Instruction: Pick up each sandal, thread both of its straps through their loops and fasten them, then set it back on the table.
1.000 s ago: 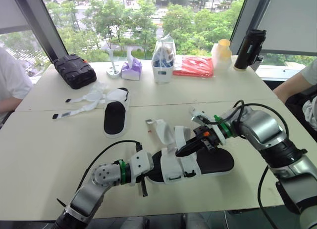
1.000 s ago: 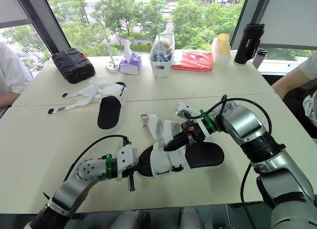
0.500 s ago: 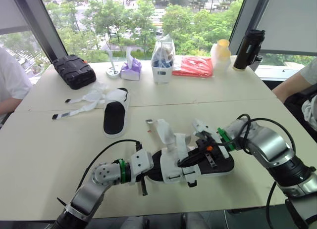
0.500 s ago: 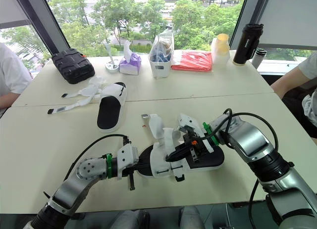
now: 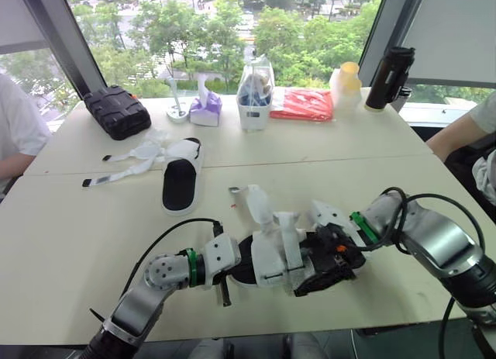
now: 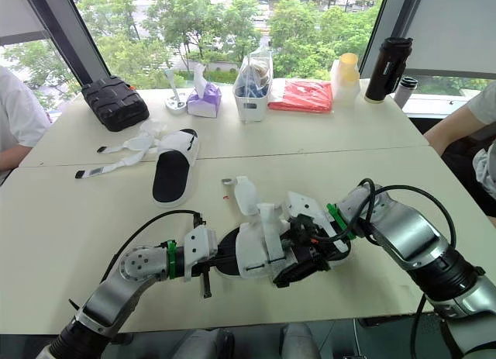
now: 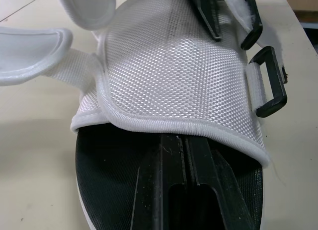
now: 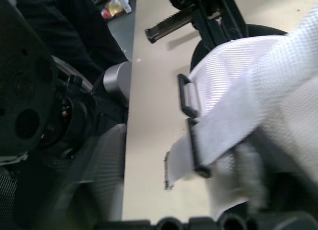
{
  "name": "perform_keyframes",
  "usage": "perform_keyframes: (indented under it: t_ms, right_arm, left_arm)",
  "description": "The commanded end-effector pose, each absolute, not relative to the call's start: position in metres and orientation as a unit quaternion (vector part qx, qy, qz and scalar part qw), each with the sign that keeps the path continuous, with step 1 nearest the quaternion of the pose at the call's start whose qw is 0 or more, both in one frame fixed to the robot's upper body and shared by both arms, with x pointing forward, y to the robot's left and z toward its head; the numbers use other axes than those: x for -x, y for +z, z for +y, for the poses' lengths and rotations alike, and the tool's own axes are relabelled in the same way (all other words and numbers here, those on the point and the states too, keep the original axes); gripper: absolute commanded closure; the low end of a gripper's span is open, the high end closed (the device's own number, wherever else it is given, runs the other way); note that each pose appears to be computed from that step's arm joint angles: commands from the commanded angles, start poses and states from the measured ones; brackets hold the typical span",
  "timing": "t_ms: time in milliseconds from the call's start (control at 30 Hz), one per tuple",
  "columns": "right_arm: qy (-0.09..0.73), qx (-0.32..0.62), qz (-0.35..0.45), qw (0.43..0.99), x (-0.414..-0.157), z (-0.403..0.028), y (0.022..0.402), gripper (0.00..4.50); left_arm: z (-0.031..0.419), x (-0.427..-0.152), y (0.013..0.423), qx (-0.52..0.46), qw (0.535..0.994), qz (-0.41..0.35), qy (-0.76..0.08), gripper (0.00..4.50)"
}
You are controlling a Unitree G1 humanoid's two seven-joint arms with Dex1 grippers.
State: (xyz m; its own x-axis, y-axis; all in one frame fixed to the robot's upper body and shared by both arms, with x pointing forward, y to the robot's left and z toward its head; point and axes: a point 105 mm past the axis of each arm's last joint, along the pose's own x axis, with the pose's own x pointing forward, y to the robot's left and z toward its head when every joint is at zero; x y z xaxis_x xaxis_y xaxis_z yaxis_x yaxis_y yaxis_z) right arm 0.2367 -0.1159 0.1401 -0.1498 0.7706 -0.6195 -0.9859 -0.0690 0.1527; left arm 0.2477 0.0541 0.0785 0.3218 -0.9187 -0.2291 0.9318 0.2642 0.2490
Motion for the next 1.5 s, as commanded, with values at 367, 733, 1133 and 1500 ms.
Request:
perform_keyframes:
  t_ms: [367,733,1133,1500]
  right_arm:
    - [0.625,0.124,0.306,0.707,-0.222,-0.162,0.191,0.05]
    - [0.591,0.042,0.372,0.714,-0.198,-0.159,0.131,0.05]
    - [0.621,0.002,0.355,0.699,-0.200,-0.116,0.114,0.05]
    - [0.625,-0.009,0.357,0.694,-0.203,-0.103,0.108,2.40]
  left_arm:
    - [0.055,-0.246,0.069,-0.172,0.791,0.033,-0.586,4.50]
    - [0.055,-0.247,0.069,-0.173,0.787,0.034,-0.591,4.50]
    - [0.055,-0.246,0.068,-0.176,0.787,0.036,-0.590,4.50]
    - [0.055,-0.243,0.068,-0.176,0.786,0.037,-0.591,4.50]
